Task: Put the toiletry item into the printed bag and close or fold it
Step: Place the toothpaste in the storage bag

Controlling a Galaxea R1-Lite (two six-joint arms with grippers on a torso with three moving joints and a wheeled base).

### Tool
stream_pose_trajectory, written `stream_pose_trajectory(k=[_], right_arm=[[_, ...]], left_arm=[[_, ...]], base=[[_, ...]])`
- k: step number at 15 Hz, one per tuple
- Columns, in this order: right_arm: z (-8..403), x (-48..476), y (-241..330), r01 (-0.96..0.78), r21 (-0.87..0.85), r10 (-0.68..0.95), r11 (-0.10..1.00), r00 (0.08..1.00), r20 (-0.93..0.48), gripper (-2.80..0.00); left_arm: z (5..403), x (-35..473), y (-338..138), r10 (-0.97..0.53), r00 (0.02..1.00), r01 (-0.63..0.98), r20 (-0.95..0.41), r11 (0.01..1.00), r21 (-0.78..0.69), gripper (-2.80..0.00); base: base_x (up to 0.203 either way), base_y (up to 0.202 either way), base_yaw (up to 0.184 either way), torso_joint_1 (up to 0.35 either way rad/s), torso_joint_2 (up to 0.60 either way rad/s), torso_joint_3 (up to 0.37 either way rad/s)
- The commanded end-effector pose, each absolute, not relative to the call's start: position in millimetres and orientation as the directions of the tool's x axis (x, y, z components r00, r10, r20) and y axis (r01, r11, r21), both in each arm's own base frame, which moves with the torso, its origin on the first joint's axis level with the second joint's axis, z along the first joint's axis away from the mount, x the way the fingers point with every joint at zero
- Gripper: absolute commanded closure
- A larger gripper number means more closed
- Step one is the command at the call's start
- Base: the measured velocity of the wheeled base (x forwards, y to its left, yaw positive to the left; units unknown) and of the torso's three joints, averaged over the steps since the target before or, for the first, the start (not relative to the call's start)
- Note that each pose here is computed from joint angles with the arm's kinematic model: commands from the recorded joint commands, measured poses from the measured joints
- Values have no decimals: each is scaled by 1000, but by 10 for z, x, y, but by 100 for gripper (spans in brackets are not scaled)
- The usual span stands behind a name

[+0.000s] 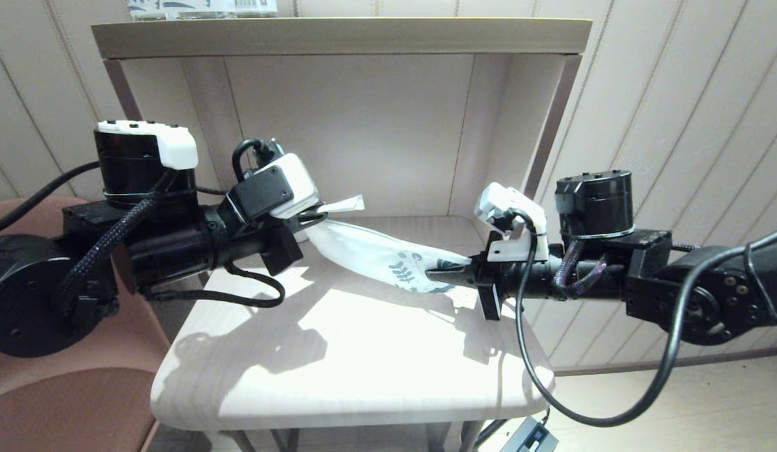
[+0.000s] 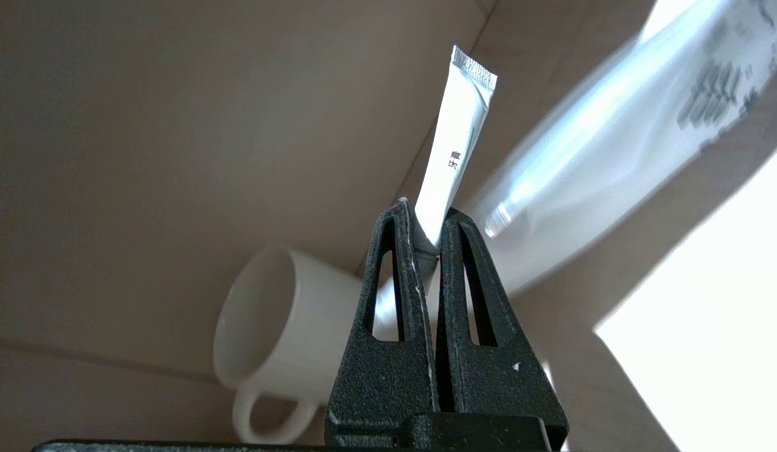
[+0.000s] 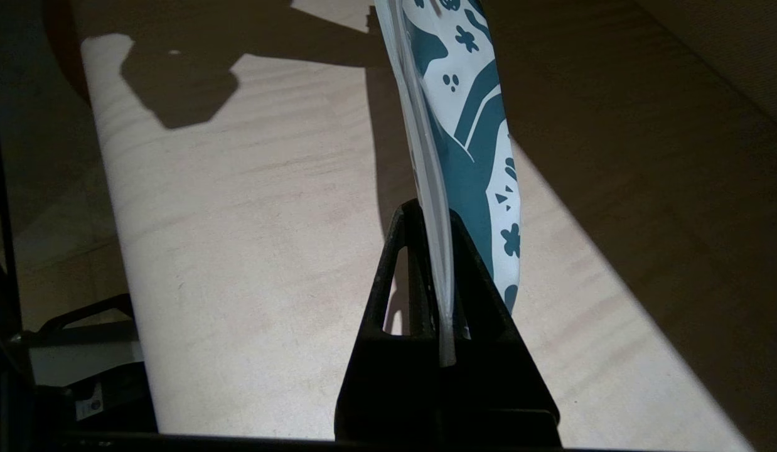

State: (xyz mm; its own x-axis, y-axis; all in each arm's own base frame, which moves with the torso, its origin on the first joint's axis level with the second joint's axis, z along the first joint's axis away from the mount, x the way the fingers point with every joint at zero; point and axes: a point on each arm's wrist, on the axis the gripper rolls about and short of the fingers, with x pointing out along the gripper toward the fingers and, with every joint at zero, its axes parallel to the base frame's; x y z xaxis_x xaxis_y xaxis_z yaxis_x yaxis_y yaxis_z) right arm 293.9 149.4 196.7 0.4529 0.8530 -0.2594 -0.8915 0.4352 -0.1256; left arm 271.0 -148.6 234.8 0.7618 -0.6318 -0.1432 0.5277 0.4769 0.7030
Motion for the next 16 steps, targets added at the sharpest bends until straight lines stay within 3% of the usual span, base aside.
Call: stream_pose_trajectory(k=[1,5,8,10,16], right_arm=[[2019,2919,1487,-902,-110,861,418,432,-269,0],[2149,2875,1470,-910,-100,868,402,414,-274,0],[2142,2883,1433,-926,-83,887,369,377,-265,0],[2116,2898,1395,-932,-68,894,356,361,-265,0],[2049,2940,1412,-939,-50,900,339,340,-271,0]], left_arm=[[2360,2846,-1451,-643,754,529,-134,474,704,0],[2663,2859,-1432,-692,714,554,-107,465,691,0],[2912,2755,-1432,-830,532,739,-166,359,570,0],[3014,2727,-1411,-846,479,791,-236,298,534,0],[2744,2850,-1462,-824,426,746,-375,85,660,0]], base=[[0,0,0,0,0,0],[0,0,0,0,0,0],[0,0,0,0,0,0],[0,0,0,0,0,0],[0,0,0,0,0,0]])
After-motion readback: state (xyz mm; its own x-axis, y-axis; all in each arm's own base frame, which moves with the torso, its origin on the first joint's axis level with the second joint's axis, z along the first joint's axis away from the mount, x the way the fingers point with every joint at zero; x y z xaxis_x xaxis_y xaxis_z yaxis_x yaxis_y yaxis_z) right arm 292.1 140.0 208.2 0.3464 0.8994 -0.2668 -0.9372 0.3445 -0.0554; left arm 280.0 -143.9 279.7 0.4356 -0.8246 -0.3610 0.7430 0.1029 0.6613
